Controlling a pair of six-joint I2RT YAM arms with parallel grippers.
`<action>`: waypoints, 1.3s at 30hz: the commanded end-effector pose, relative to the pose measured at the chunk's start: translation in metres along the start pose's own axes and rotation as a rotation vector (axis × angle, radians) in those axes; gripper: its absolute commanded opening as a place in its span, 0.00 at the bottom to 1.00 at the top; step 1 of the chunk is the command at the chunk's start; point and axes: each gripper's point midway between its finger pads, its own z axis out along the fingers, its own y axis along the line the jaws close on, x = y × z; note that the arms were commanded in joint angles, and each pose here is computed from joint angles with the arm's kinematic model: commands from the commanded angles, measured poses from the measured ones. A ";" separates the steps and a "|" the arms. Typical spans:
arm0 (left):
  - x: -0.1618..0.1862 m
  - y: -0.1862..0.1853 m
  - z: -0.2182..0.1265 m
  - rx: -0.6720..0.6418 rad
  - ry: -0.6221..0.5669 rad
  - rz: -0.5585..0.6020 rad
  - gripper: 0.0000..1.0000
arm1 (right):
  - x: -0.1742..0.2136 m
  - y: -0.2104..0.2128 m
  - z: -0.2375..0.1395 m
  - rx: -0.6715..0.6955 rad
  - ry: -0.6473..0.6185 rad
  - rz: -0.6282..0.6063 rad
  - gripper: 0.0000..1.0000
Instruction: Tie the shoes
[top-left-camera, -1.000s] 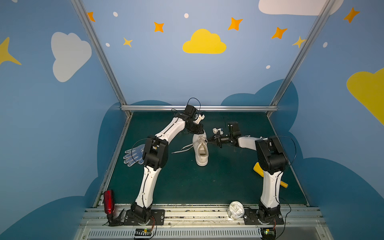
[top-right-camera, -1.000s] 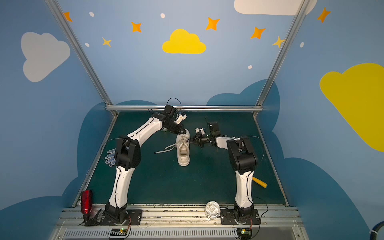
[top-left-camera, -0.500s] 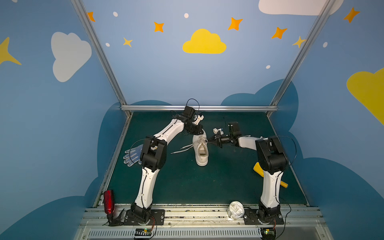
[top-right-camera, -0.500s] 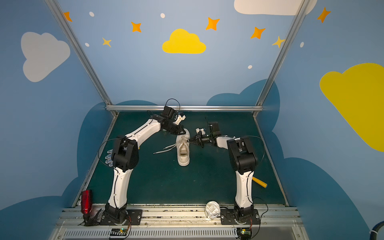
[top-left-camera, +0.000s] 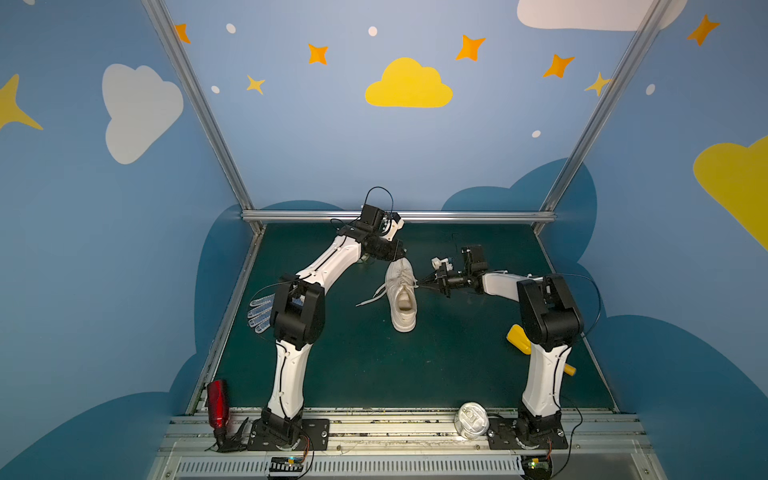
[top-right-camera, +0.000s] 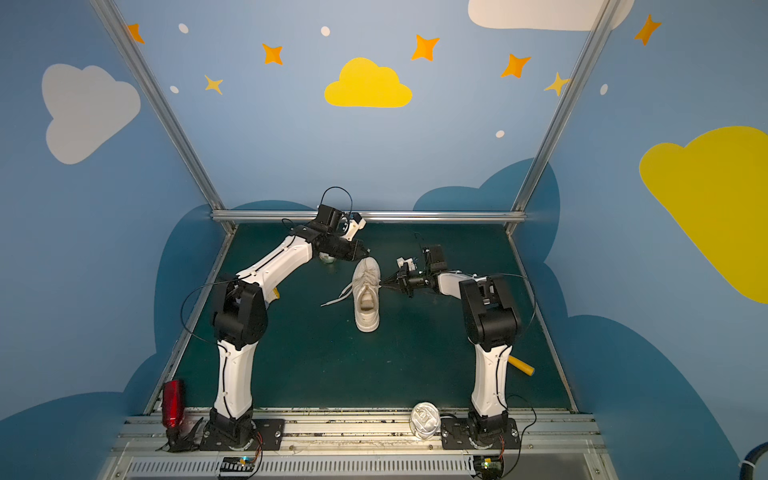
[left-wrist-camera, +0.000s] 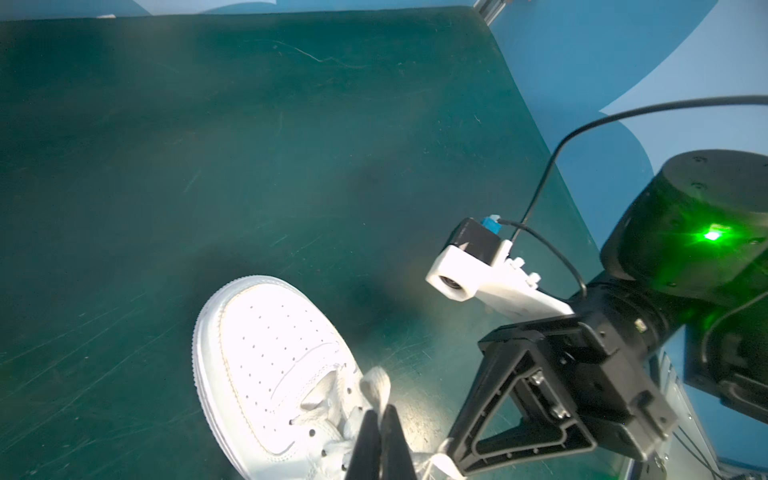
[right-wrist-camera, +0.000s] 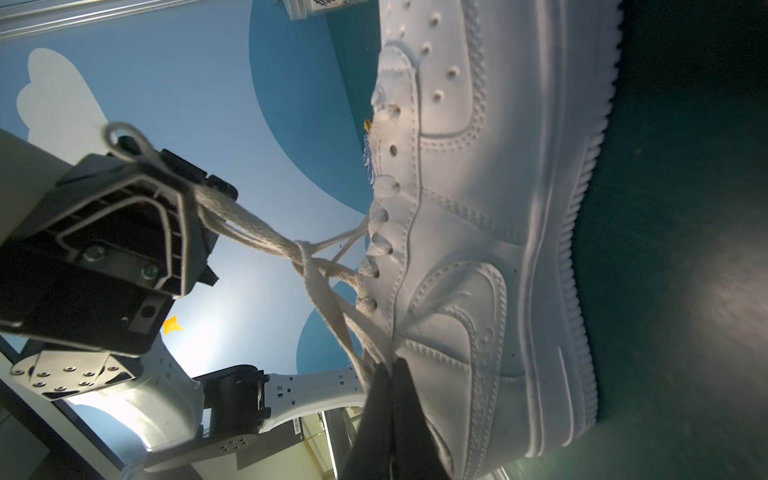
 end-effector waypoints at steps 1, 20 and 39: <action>-0.019 -0.011 -0.023 0.001 -0.067 0.023 0.03 | 0.007 0.000 -0.012 0.017 -0.013 -0.012 0.00; -0.029 0.000 -0.052 -0.048 -0.107 0.024 0.03 | 0.019 -0.024 -0.028 0.051 -0.025 0.026 0.00; -0.015 0.014 -0.041 0.002 -0.070 -0.026 0.03 | 0.020 -0.024 -0.031 0.044 -0.020 0.027 0.00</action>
